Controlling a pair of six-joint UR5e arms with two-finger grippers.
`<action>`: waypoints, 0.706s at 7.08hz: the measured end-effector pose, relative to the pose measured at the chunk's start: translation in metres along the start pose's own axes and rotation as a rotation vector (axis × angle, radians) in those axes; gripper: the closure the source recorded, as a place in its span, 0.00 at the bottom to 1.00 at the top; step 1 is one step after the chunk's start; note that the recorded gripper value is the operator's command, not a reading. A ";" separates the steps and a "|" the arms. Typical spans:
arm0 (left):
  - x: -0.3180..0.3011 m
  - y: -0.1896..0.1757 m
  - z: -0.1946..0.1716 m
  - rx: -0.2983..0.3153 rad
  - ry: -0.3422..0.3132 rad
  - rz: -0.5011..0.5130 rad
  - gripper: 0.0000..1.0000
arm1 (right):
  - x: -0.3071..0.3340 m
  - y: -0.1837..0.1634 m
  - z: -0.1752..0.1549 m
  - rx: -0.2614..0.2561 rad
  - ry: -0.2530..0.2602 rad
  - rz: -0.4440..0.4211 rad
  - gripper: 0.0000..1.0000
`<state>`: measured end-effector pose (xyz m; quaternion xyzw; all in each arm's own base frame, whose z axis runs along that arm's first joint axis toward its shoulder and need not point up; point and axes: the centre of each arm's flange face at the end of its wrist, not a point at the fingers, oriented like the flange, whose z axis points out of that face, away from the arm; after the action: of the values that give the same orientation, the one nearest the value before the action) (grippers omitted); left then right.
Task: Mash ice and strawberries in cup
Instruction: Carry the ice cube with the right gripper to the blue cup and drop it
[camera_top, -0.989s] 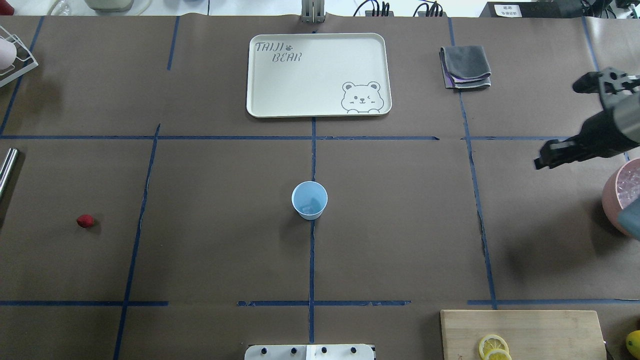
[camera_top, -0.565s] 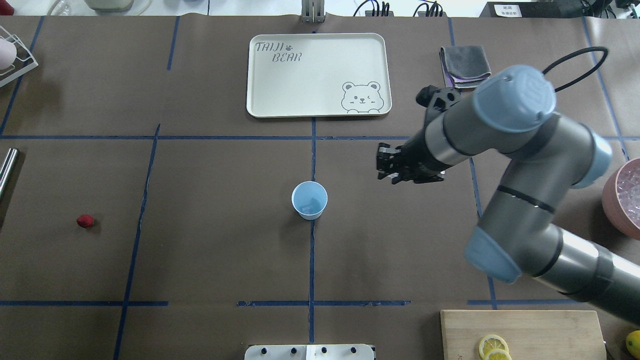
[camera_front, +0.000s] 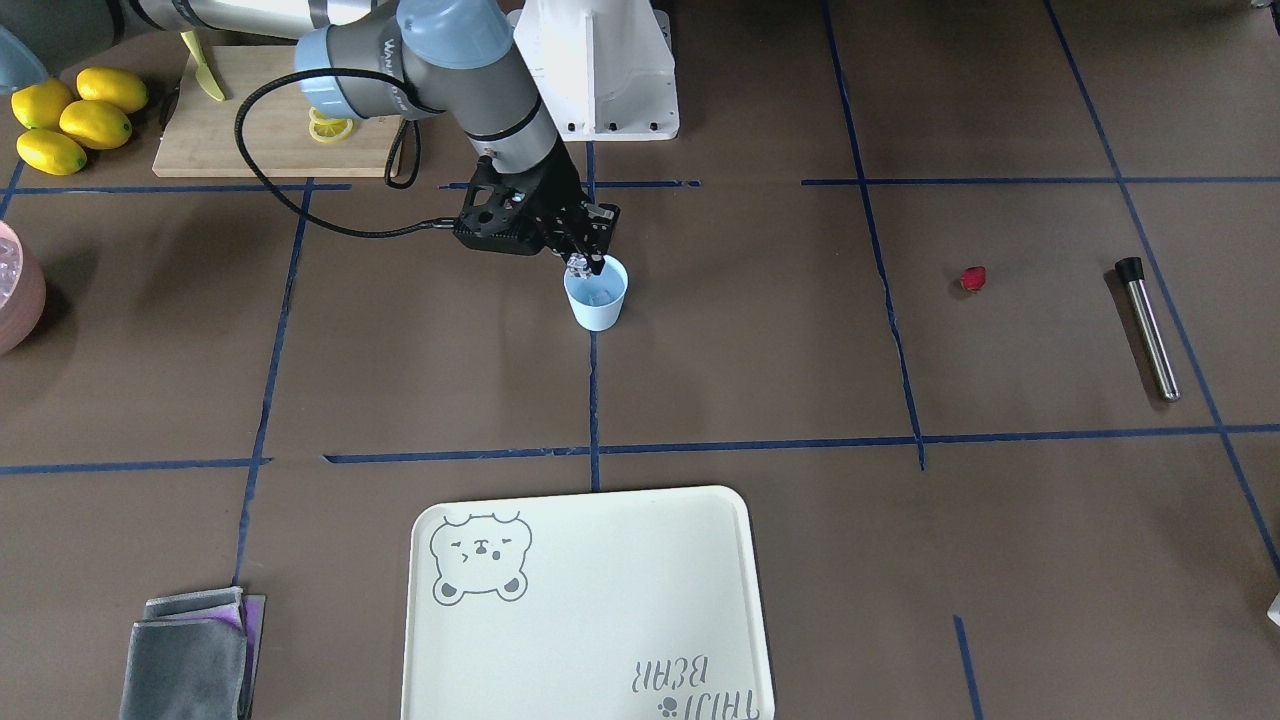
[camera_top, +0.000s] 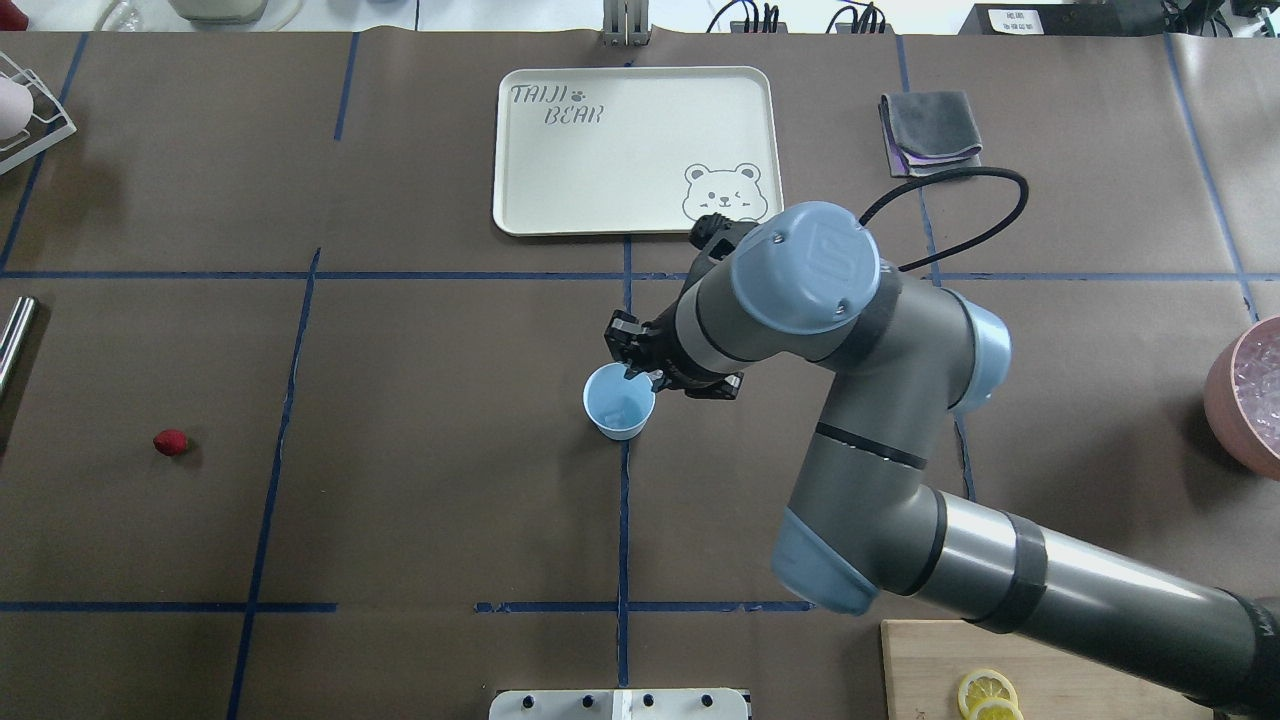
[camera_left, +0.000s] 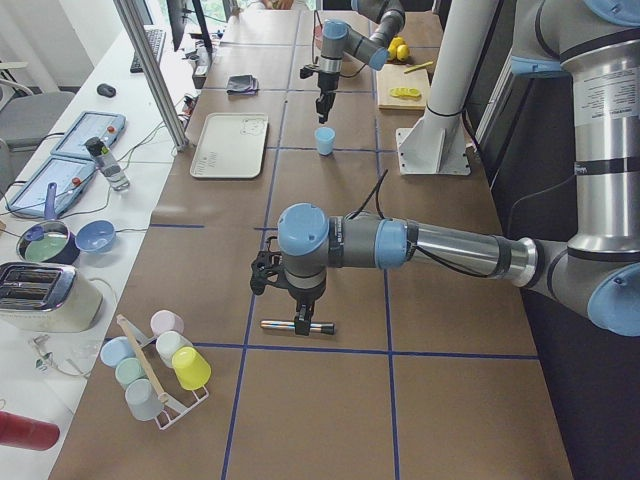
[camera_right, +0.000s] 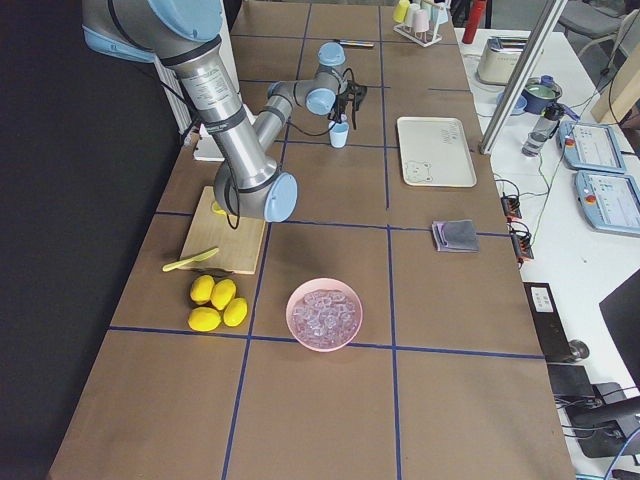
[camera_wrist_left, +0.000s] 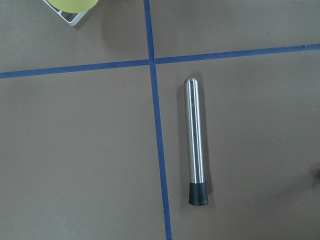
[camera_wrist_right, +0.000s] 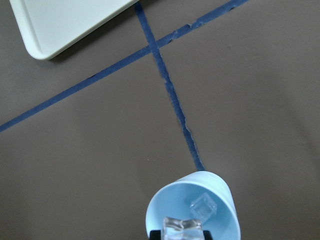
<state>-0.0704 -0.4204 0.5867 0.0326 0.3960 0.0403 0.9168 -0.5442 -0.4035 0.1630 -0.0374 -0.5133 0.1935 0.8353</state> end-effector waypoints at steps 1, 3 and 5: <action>0.000 0.000 0.000 0.000 0.000 0.000 0.00 | -0.004 0.006 0.006 0.002 0.002 0.000 0.42; 0.000 0.000 0.000 -0.001 0.000 -0.001 0.00 | -0.004 0.010 0.011 0.000 0.007 -0.003 0.11; 0.000 0.000 0.000 0.000 0.000 0.000 0.00 | -0.003 0.013 0.014 -0.003 0.012 -0.008 0.01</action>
<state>-0.0704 -0.4204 0.5868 0.0325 0.3960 0.0402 0.9168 -0.5616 -0.3947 0.1637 -0.0379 -0.5088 0.1893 0.8390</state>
